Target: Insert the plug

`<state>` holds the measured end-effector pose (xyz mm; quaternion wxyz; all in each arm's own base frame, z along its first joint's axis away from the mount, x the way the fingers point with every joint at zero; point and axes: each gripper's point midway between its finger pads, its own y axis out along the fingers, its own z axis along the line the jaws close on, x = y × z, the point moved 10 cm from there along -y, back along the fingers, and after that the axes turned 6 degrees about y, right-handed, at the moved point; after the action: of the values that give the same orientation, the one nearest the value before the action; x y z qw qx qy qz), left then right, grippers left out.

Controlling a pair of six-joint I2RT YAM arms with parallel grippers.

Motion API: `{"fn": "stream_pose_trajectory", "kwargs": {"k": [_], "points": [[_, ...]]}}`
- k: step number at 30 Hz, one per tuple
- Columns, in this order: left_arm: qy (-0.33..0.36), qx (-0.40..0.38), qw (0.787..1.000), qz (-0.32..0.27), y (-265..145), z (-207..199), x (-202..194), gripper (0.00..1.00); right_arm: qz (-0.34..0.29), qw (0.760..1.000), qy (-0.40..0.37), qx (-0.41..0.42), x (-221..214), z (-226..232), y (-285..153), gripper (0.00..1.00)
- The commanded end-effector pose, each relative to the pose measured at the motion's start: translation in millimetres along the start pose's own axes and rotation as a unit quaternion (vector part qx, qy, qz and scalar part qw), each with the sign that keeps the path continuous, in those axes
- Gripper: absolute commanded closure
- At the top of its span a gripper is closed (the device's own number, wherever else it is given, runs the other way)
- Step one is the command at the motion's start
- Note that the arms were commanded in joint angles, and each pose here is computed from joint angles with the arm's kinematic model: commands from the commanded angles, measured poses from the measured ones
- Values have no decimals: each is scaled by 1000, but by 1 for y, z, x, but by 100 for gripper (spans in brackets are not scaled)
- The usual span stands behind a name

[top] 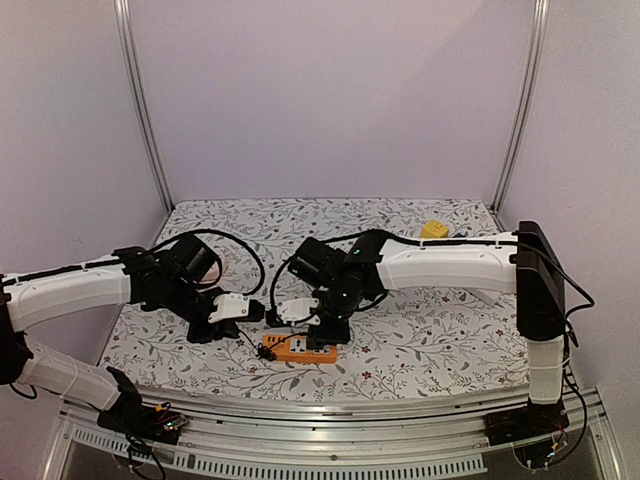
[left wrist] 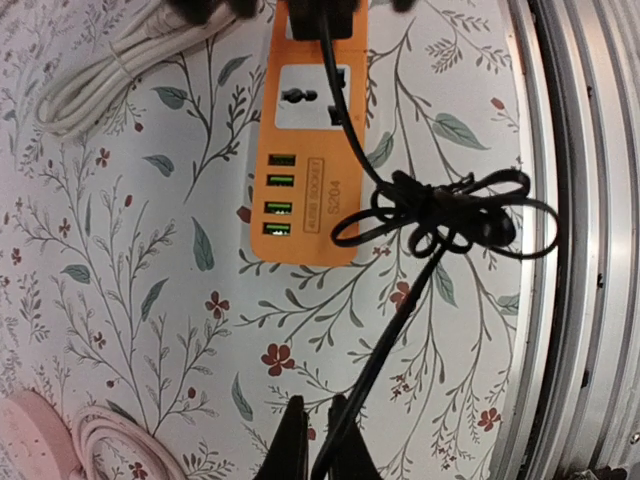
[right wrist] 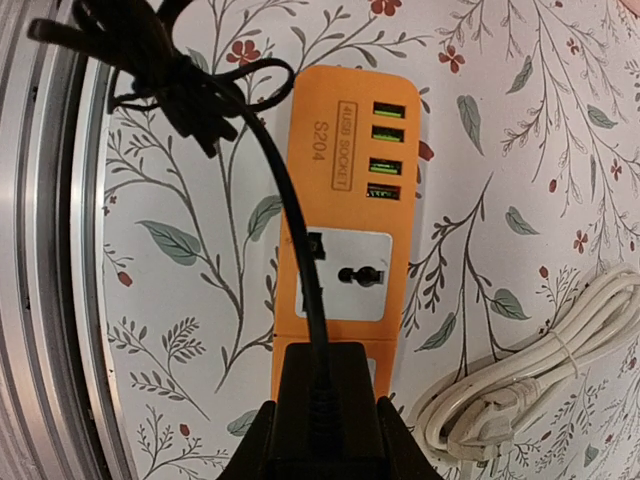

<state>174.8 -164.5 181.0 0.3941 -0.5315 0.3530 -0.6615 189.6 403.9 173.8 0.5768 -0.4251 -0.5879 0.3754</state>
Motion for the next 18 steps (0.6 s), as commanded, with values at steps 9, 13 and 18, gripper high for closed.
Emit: {"fn": "stream_pose_trajectory", "kwargs": {"k": [9, 13, 18], "points": [[16, 3, 1000, -23, 1, -7, 9, 100, 58, 998, 5, -20, -6, -2, -10, 100], [10, -4, 1000, -26, 1, -9, 14, 100, 42, 999, 1, -1, 2, 8, -21, 100], [-1, -27, 999, -37, -2, -13, 20, 100, 31, 999, 6, 15, 0, 14, -27, 100]]}}
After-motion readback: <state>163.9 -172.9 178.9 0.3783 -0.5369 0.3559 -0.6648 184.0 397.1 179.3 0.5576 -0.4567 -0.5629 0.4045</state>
